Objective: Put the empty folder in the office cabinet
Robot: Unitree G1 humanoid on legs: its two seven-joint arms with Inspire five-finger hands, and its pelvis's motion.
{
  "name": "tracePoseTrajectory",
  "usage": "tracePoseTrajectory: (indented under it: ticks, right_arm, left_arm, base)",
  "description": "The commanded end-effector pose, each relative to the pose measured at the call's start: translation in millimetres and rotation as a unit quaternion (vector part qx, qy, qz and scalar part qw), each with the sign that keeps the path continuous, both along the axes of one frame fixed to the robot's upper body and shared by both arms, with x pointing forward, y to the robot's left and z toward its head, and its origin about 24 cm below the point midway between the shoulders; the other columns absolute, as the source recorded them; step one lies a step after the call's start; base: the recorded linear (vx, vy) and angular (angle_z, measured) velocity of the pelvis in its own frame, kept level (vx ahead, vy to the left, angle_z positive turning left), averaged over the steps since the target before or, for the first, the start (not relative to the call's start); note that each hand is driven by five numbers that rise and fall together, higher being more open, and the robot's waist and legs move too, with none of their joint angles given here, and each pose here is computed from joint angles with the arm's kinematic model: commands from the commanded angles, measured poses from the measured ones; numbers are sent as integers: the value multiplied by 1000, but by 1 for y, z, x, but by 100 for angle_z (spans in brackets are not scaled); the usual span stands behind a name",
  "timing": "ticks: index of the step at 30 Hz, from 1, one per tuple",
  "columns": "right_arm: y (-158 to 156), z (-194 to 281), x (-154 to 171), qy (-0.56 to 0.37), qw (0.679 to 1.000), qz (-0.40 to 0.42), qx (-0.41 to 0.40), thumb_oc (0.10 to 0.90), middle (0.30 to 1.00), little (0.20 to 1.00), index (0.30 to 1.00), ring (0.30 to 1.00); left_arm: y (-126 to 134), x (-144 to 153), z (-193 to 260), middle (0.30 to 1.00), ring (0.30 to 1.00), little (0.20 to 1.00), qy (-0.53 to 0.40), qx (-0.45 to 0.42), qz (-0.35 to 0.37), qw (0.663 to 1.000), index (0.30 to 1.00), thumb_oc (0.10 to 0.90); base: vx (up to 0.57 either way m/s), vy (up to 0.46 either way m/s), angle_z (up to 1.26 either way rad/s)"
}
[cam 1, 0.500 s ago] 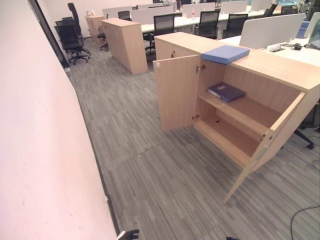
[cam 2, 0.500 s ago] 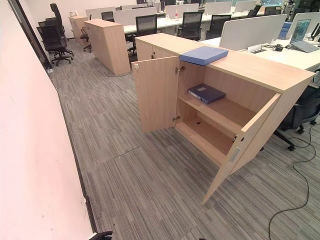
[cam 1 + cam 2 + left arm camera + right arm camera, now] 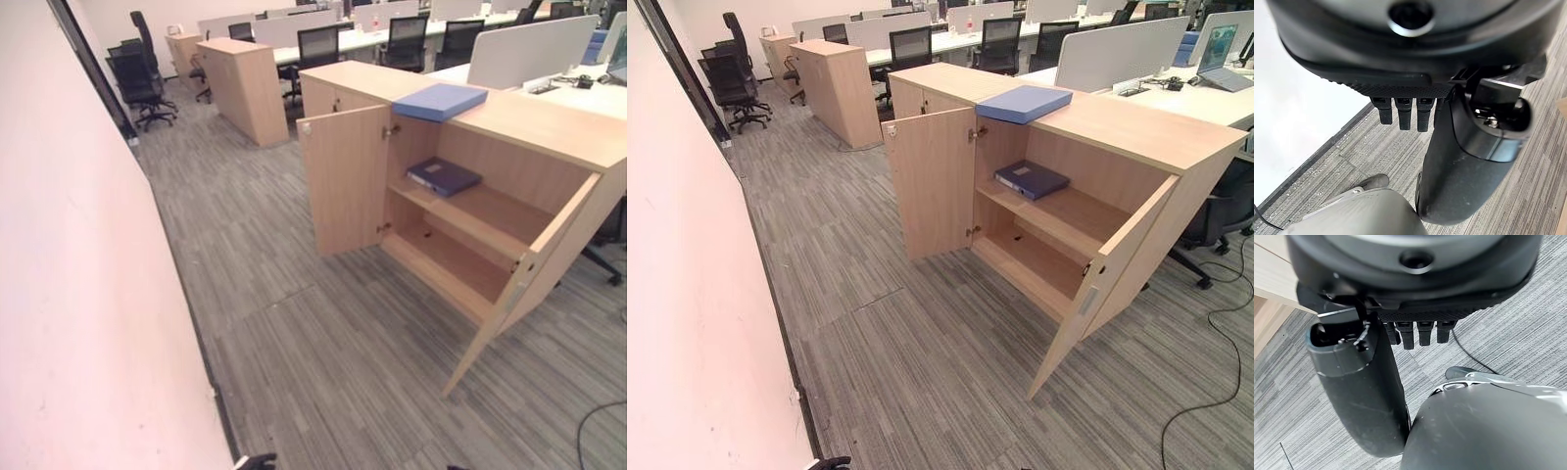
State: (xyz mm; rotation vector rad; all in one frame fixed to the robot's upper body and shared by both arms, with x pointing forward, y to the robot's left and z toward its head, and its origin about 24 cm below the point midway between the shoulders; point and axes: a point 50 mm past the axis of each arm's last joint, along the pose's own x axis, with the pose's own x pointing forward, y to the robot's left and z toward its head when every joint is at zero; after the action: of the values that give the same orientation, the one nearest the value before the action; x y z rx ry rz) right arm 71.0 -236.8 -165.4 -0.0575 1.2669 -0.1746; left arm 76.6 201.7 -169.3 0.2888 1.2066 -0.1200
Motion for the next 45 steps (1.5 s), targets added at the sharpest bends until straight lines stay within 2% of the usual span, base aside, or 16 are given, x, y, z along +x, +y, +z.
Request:
tracePoseTrajectory:
  ticks: [1,22,31,34,42,45]
  right_arm:
    - [-8,0,-6,25,1000,4,-6,800,900,900,900,900]
    - [-13,2,-3,47,997,56,-8,800,900,900,900,900]
    - [-26,7,7,56,997,56,-26,800,900,900,900,900]
    - [-28,8,7,55,997,47,-25,800,900,900,900,900]
    - [-39,13,16,47,998,13,-34,800,900,900,900,900]
    - [-34,11,13,48,998,23,-33,800,900,900,900,900]
  left_arm:
    - [9,-13,-3,900,900,900,45,12,-3,999,900,800]
    - [17,-15,-2,900,900,900,55,19,6,998,900,800]
    - [15,-10,-1,900,900,900,52,17,-7,998,900,800]
    - [17,-10,-1,900,900,900,49,15,12,999,900,800]
    - [14,-2,0,900,900,900,12,-34,167,985,900,800]
    - [12,-4,0,900,900,900,8,-36,172,984,900,800]
  base:
    - [0,0,0]
    - [8,-7,0]
    - [54,-63,9]
    - [53,-86,18]
    - [-11,-107,25]
    - [124,14,4]
